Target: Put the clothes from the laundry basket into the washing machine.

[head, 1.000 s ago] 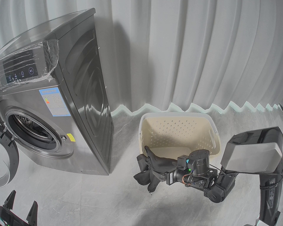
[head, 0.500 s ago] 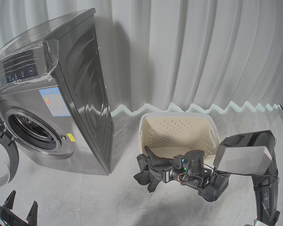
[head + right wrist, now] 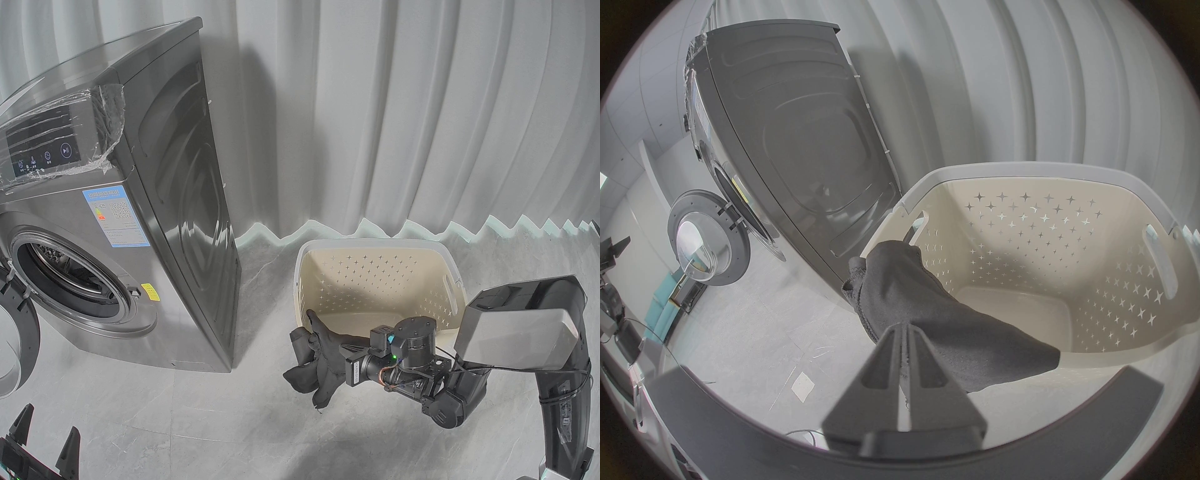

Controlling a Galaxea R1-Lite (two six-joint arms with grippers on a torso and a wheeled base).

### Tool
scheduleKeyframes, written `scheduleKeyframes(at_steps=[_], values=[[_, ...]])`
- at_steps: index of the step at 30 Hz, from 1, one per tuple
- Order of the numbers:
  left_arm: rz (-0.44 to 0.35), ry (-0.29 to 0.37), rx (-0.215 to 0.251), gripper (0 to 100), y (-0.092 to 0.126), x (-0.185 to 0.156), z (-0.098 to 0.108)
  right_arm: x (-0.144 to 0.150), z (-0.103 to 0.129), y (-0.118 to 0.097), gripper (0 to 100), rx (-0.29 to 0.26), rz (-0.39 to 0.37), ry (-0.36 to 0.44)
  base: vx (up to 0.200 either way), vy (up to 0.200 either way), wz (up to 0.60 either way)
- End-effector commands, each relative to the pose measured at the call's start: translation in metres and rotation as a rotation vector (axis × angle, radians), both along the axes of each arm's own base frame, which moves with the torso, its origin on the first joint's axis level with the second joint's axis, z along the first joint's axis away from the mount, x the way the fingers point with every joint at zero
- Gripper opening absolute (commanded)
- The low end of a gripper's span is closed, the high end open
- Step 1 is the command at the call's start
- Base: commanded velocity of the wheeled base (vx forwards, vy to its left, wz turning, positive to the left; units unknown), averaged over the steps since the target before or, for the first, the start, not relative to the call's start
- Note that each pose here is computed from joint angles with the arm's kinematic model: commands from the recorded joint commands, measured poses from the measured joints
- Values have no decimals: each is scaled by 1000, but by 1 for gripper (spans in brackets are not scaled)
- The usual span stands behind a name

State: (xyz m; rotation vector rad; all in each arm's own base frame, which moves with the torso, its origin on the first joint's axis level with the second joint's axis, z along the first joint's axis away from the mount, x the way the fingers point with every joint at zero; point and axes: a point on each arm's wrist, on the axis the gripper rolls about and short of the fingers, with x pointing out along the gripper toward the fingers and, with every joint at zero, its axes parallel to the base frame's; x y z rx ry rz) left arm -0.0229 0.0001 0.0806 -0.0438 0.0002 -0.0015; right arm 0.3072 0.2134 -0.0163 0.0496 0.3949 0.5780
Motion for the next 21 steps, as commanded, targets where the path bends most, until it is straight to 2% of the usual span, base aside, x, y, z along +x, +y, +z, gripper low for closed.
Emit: scheduleKeyframes(at_steps=[1, 7, 12, 13, 21], values=[[1, 1, -1, 100, 0, 0, -4, -4, 17, -2, 0, 20, 1, -27, 0, 0, 0], [1, 3, -1, 100, 0, 0, -4, -7, 25, -6, 0, 24, -3, -35, 0, 0, 0], [1, 1, -1, 100, 0, 0, -4, -4, 15, -6, 0, 12, -6, -18, 0, 0, 0], [1, 1, -1, 100, 0, 0, -4, -4, 11, -5, 100, 8, -2, -11, 0, 0, 0], [0, 1, -1, 100, 0, 0, -4, 4, -9, 5, 100, -18, 20, -8, 0, 0, 0]])
